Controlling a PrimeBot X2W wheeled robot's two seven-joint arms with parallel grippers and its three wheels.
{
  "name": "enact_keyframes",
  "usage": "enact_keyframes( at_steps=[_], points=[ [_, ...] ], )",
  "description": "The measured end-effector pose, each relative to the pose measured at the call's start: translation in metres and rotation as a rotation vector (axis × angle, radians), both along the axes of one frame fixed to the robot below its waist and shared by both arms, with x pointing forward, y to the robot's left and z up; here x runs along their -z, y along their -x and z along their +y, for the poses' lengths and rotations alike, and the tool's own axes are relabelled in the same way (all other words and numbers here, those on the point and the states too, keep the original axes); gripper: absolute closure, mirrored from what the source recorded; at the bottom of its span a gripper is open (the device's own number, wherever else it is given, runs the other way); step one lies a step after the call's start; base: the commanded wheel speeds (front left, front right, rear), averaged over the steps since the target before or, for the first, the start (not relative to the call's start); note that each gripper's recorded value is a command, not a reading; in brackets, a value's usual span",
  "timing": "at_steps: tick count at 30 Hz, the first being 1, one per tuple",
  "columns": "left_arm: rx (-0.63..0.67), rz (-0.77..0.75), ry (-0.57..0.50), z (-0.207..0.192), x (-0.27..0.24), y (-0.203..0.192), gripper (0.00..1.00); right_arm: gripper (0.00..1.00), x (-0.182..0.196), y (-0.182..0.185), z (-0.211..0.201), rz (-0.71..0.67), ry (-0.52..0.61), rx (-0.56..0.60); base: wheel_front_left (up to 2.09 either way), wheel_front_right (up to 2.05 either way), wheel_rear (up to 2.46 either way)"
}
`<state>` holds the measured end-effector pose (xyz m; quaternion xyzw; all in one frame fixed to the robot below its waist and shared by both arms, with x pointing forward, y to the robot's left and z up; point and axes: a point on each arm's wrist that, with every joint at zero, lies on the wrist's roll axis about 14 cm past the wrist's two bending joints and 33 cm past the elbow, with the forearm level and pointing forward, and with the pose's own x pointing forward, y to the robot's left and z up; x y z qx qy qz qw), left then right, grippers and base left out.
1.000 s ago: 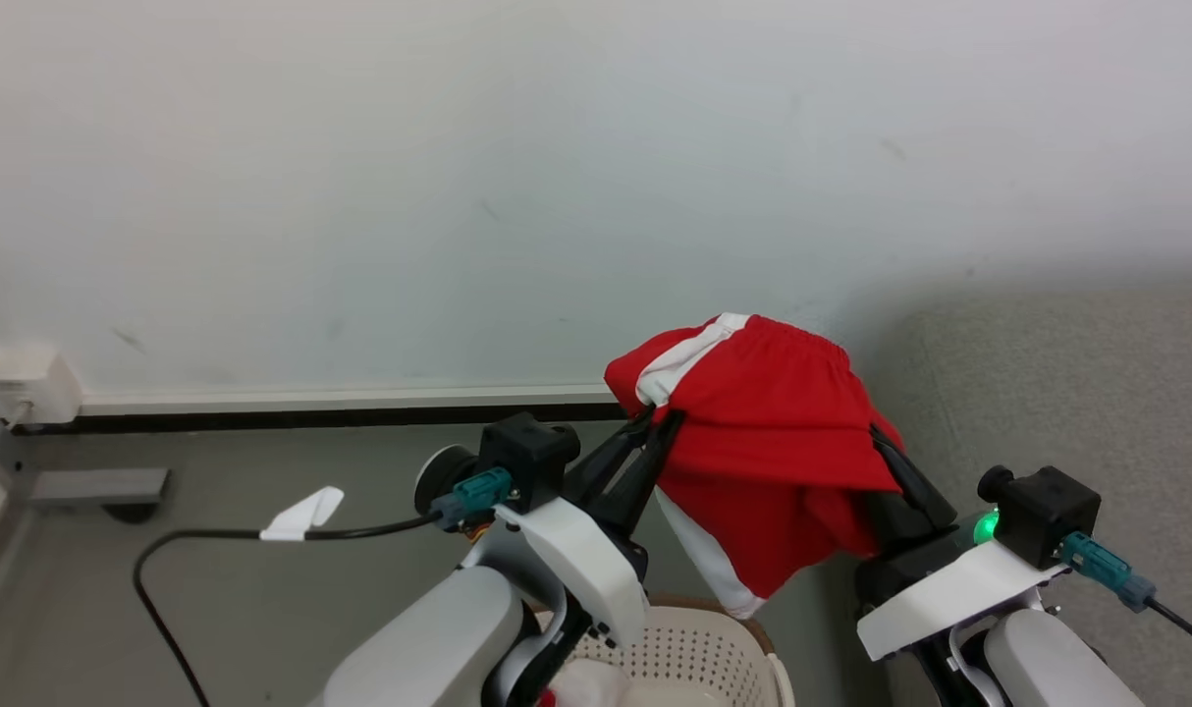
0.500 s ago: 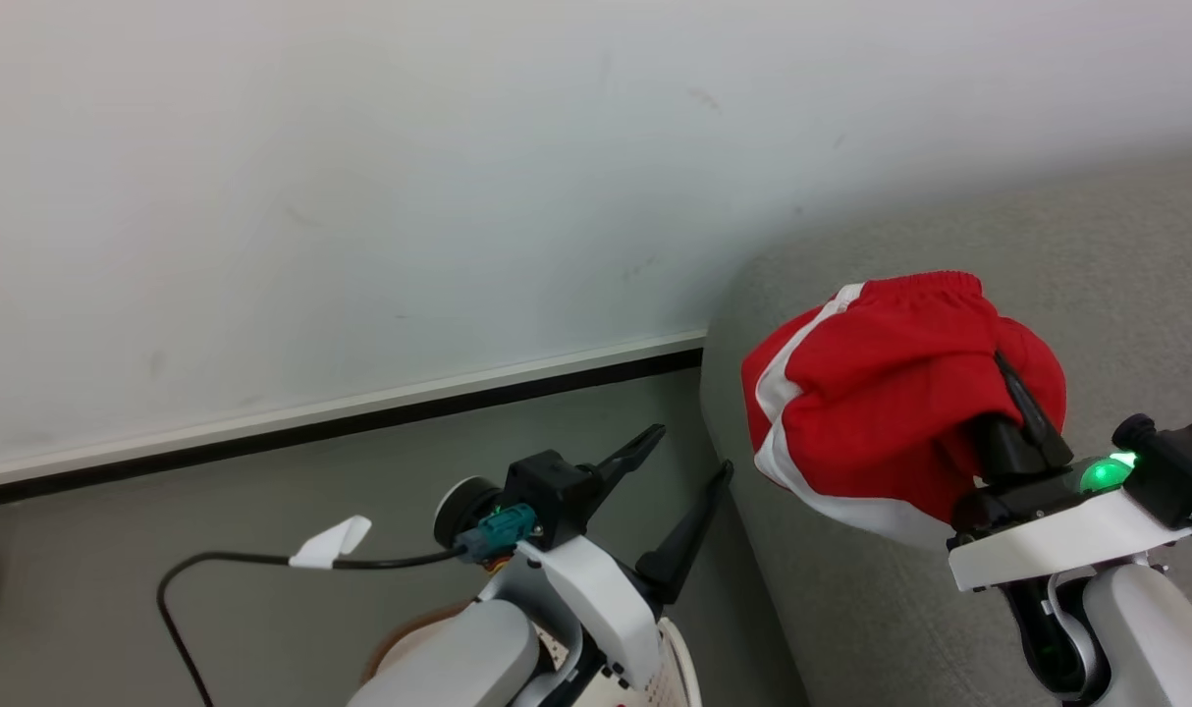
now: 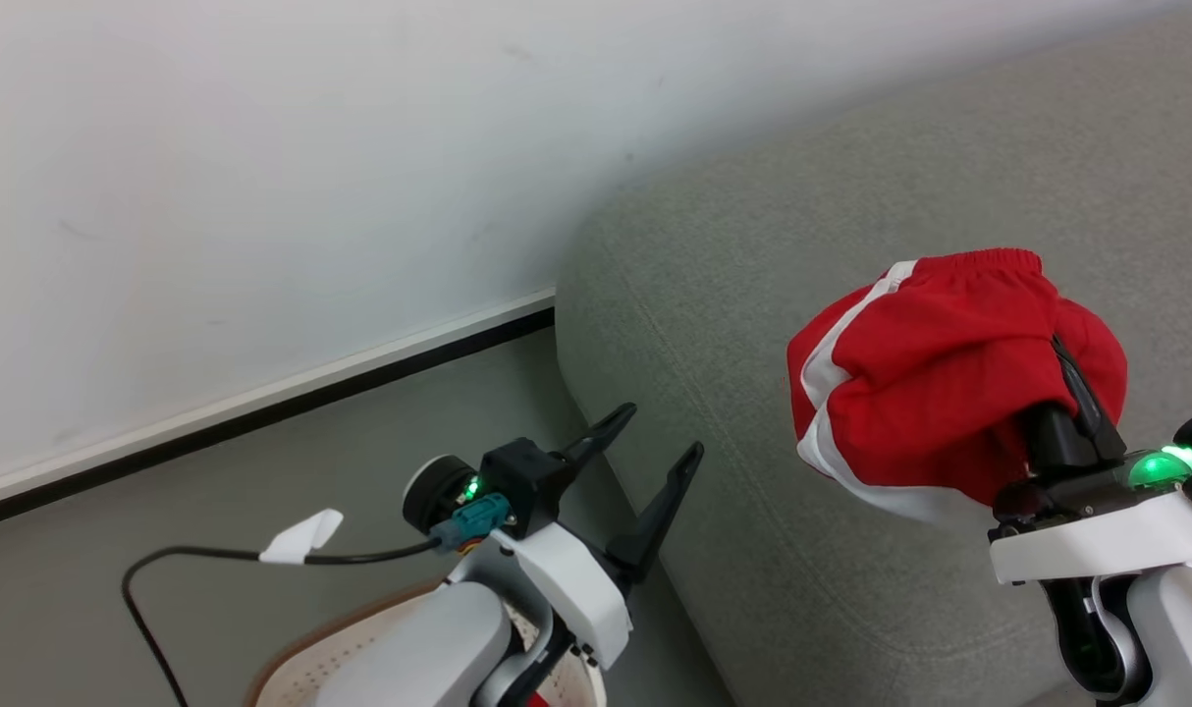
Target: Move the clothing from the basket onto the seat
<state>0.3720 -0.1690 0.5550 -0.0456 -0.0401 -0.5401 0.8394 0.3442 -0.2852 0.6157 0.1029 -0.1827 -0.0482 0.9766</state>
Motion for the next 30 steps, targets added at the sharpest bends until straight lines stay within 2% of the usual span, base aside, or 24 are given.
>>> enact_keyframes(
  at_steps=[7,14,22,30],
  points=[
    [0.056,0.011,0.001,-0.018,0.010,-0.002,0.00,1.00,0.009,0.012,-0.019,0.027,-0.008,0.075,0.00,0.00,0.00],
    [0.076,0.011,0.008,-0.020,0.015,-0.005,0.00,1.00,0.014,0.004,-0.023,0.039,-0.028,0.087,0.00,0.00,0.00],
    [0.087,-0.040,0.016,-0.015,0.020,-0.022,0.00,1.00,0.018,-0.035,-0.036,0.057,-0.059,0.083,0.00,0.00,0.00],
    [0.085,-0.105,-0.022,-0.001,0.046,-0.050,0.00,1.00,0.041,-0.089,-0.056,0.115,-0.068,0.111,0.00,0.00,0.00]
  ],
)
